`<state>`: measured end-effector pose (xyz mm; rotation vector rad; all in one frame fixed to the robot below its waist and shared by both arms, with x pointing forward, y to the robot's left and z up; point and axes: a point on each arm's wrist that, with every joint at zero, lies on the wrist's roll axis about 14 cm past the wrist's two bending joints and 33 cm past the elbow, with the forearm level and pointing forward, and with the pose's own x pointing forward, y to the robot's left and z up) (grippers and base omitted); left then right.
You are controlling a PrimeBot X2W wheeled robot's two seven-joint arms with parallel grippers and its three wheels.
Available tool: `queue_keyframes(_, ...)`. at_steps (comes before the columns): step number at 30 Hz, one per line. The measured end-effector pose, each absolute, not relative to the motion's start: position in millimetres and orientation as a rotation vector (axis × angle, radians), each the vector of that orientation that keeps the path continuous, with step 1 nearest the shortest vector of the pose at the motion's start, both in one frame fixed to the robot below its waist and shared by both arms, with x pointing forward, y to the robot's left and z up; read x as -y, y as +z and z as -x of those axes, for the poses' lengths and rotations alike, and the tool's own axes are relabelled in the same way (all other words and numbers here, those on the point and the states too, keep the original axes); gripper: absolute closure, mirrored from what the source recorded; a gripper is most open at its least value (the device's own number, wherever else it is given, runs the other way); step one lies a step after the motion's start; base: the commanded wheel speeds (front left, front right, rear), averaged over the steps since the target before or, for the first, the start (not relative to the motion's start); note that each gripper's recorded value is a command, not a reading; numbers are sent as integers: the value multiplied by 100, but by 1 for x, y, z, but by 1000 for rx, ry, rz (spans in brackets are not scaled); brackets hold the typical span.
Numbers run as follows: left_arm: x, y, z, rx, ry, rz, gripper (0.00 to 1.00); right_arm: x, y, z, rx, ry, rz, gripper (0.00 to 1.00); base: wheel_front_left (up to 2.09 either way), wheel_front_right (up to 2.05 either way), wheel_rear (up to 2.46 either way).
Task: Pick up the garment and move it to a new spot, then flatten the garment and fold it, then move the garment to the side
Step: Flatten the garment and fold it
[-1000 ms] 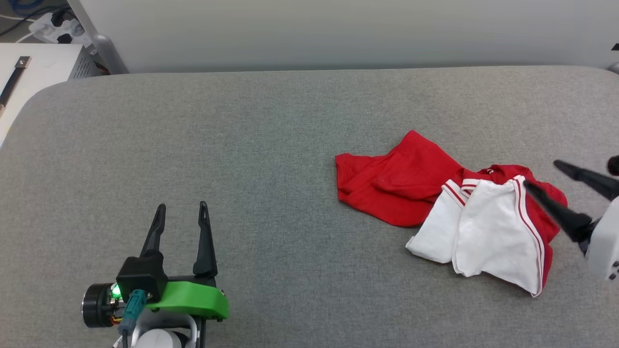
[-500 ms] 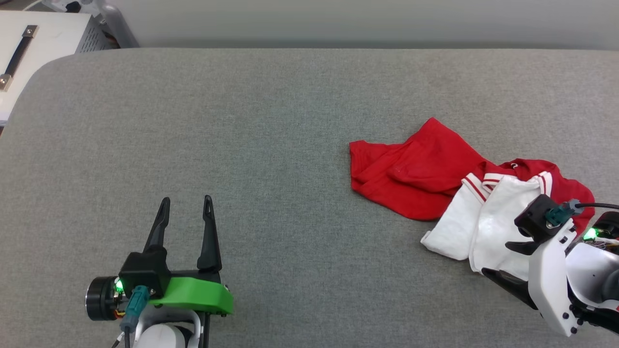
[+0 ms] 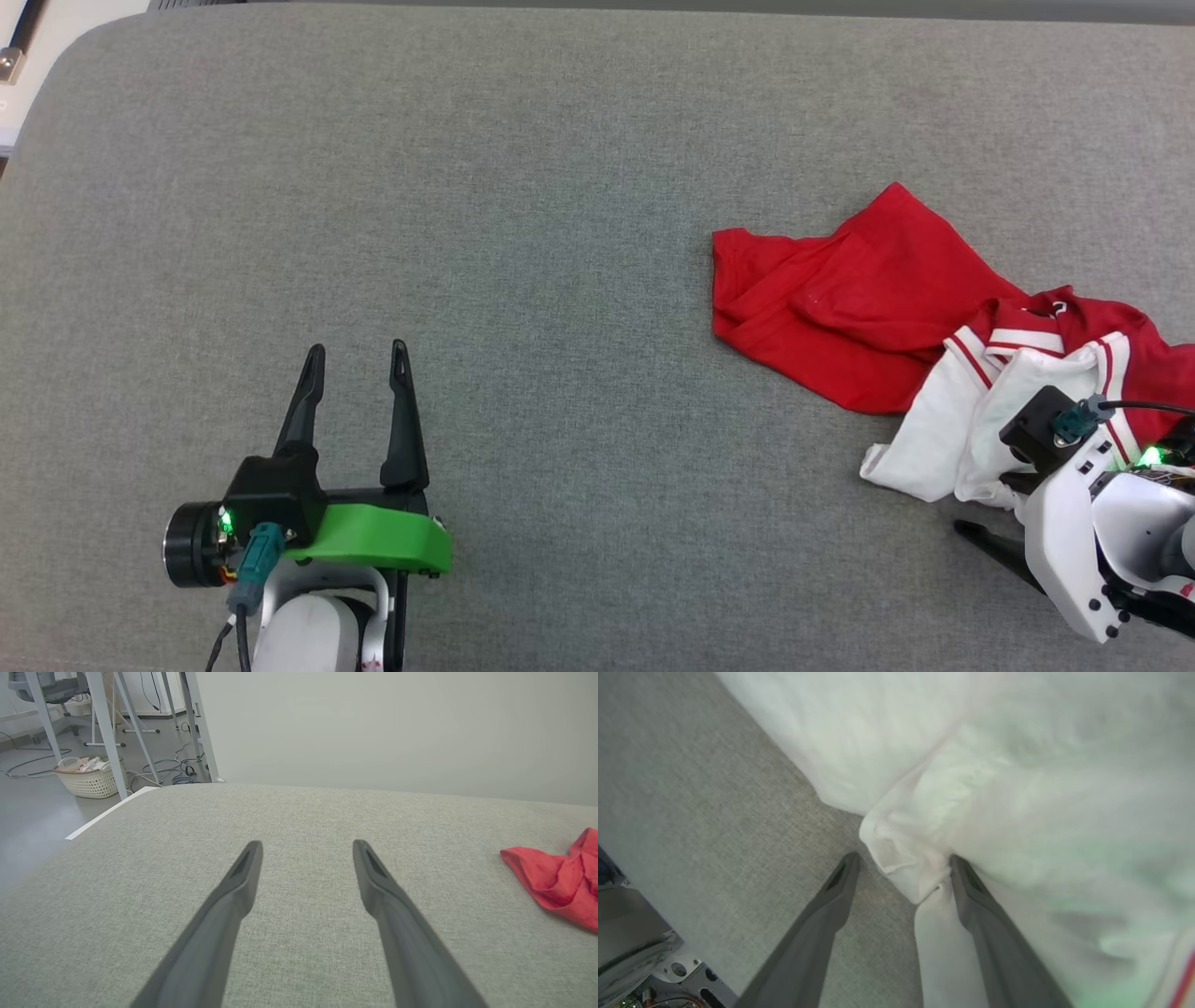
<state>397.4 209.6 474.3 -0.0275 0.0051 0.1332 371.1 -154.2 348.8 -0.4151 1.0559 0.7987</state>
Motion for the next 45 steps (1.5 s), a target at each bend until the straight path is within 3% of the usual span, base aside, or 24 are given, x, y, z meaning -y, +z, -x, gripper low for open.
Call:
queue_keyframes(1,-211,473,-397,-8,137,28,0,153,347,-372,-1054,802,409,76,0,0,0)
queue_keyframes(2,-211,473,-397,-9,138,27,0,152,348,-373,-1043,803,408,100,0,0,0)
queue_keyframes(10,-210,486,-393,26,136,33,0,118,393,-398,-813,827,311,100,0,0,0)
queue_keyframes(28,-198,511,-384,99,100,50,0,6,659,-434,65,974,62,100,0,0,0)
queue_keyframes(38,-208,511,-379,98,129,44,0,-65,749,-429,341,1115,-5,100,0,0,0)
queue_keyframes(45,-210,513,-377,102,144,43,0,-23,739,-462,352,976,-28,100,0,0,0)
